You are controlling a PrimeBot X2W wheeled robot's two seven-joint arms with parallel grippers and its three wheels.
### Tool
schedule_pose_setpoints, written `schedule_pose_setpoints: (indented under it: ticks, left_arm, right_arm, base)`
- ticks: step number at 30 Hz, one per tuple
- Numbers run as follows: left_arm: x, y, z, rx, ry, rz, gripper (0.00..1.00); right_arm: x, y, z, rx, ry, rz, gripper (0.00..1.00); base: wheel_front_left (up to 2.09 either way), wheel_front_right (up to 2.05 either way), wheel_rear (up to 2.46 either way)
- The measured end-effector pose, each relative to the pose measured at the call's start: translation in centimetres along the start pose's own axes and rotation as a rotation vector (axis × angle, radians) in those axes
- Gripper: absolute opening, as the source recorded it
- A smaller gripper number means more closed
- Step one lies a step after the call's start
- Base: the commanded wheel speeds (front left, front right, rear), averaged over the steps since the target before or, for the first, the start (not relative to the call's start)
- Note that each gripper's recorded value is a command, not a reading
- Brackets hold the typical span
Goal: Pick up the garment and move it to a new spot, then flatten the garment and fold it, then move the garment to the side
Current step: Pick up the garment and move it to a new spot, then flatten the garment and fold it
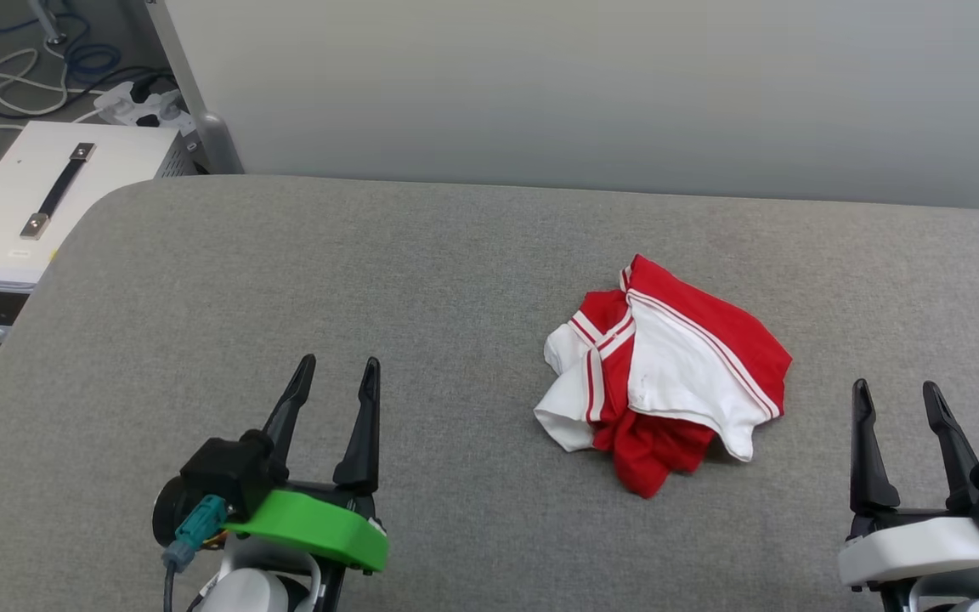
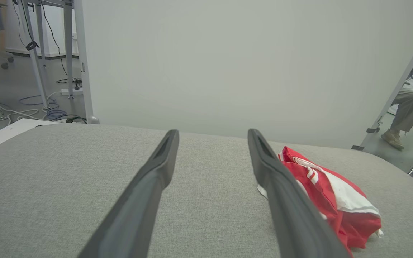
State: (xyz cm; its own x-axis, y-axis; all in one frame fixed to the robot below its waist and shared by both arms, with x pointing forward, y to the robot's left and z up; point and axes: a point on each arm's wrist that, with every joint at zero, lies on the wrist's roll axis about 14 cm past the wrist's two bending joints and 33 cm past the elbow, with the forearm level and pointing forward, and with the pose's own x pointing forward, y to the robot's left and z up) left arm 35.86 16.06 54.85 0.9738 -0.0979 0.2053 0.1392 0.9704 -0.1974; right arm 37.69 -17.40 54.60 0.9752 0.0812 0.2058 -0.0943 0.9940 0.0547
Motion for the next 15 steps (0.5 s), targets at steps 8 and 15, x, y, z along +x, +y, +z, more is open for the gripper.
schedule_pose_setpoints:
  ticks: [8, 15]
  left_arm:
    - [0.1, -0.1, -0.5, 0.014, 0.01, -0.01, 1.0]
    - [0.2, 0.2, -1.6, 0.001, 0.039, 0.004, 1.0]
  right_arm:
    - [-0.5, 0.6, -1.2, -0.017, 0.04, 0.02, 1.0]
    - [-0.5, 2.2, -6.0, -0.008, 0.341, 0.082, 1.0]
  base:
    - [0.0, 0.0, 0.0]
    - [0.0, 0.0, 0.0]
